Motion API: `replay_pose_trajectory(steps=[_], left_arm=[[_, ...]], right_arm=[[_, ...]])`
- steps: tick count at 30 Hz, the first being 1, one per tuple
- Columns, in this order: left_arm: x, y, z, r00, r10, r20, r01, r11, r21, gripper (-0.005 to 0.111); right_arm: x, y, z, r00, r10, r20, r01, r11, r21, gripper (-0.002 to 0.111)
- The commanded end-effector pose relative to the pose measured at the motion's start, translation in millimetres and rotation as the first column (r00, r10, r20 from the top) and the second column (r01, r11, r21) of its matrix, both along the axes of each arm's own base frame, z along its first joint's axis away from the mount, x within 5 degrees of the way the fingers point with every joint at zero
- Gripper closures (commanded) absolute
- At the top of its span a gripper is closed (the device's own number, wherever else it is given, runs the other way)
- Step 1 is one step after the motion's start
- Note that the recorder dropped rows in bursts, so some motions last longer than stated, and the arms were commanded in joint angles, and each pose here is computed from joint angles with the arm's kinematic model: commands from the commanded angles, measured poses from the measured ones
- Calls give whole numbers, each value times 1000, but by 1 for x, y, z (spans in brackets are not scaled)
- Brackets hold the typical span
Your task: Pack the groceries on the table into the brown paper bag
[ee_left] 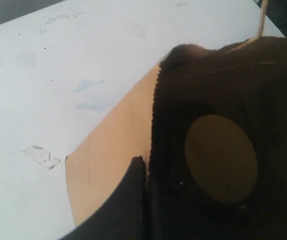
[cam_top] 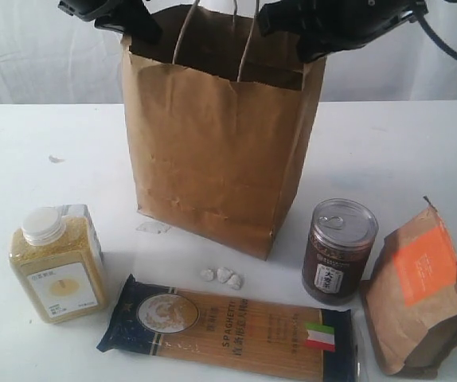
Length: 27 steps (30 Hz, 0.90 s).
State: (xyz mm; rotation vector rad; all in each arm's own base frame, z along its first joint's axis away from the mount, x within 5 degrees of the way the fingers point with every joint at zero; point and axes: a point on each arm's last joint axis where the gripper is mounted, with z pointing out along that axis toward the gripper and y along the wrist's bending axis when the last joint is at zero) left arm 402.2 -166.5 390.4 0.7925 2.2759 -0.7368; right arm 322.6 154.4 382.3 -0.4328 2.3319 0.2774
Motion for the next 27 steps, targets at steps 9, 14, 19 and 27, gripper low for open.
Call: replay_pose_trajectory(steps=[9,14,19,27], left_arm=[[-1,-7,8,996,-63,69,67,995,-70,107],[-1,-7,8,993,-86,82,90,994,-55,107],[-1,-6,7,992,-91,92,95,995,-42,107],[-1,-6,7,990,-97,102,100,995,-27,107]], right_arm=[[7,-7,15,995,16,103,-5,995,-99,108],[9,-6,9,997,18,73,-10,993,-114,108],[9,-6,10,997,18,78,-9,994,-112,108],[9,-5,19,991,54,121,-39,992,-123,108]])
